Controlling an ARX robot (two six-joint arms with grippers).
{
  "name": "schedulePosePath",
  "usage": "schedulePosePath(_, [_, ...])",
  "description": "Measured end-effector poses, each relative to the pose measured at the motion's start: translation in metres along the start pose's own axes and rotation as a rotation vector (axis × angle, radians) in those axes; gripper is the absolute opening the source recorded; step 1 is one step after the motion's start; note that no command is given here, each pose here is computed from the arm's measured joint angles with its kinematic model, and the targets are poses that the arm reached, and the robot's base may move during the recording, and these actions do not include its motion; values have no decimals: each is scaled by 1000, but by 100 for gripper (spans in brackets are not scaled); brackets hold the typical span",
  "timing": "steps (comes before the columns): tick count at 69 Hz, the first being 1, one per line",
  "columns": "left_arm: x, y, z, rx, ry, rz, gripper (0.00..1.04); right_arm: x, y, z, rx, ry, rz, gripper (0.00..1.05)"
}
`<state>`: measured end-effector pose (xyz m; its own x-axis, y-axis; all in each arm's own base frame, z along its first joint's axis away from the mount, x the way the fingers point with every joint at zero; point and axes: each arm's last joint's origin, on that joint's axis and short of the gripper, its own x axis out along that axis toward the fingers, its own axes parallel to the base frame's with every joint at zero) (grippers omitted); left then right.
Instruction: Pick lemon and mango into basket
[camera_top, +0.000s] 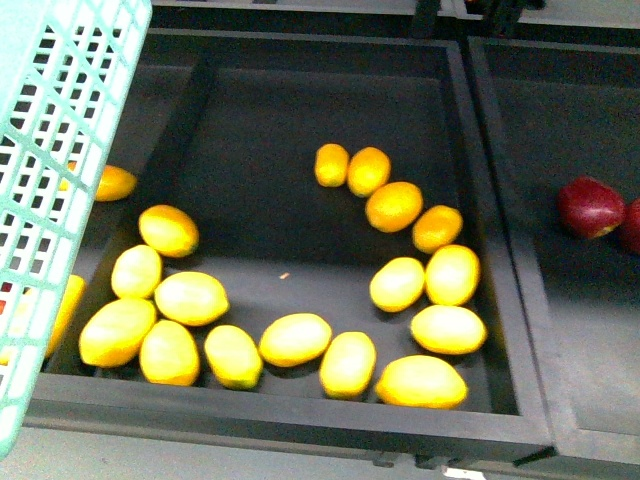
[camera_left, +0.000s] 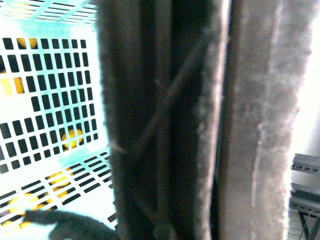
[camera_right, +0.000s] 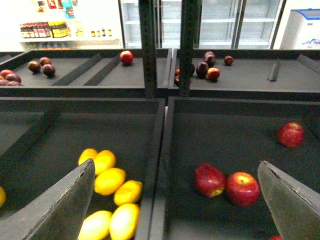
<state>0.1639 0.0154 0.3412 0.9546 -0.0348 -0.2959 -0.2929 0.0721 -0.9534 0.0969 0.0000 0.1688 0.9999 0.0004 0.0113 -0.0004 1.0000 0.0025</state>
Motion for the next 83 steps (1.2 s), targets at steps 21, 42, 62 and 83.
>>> schedulePosePath(21, [1, 0, 0, 0, 1, 2, 14, 0, 0, 0, 0, 0, -1, 96])
schedulePosePath(42, [0, 0, 0, 0, -2, 1, 14, 0, 0, 0, 0, 0, -2, 96])
schedulePosePath(62, [3, -3, 2, 135, 12, 163, 14, 0, 0, 0, 0, 0, 4, 96])
schedulePosePath(83, [75, -19, -44, 494, 225, 205, 14, 0, 0, 0, 0, 0, 2, 96])
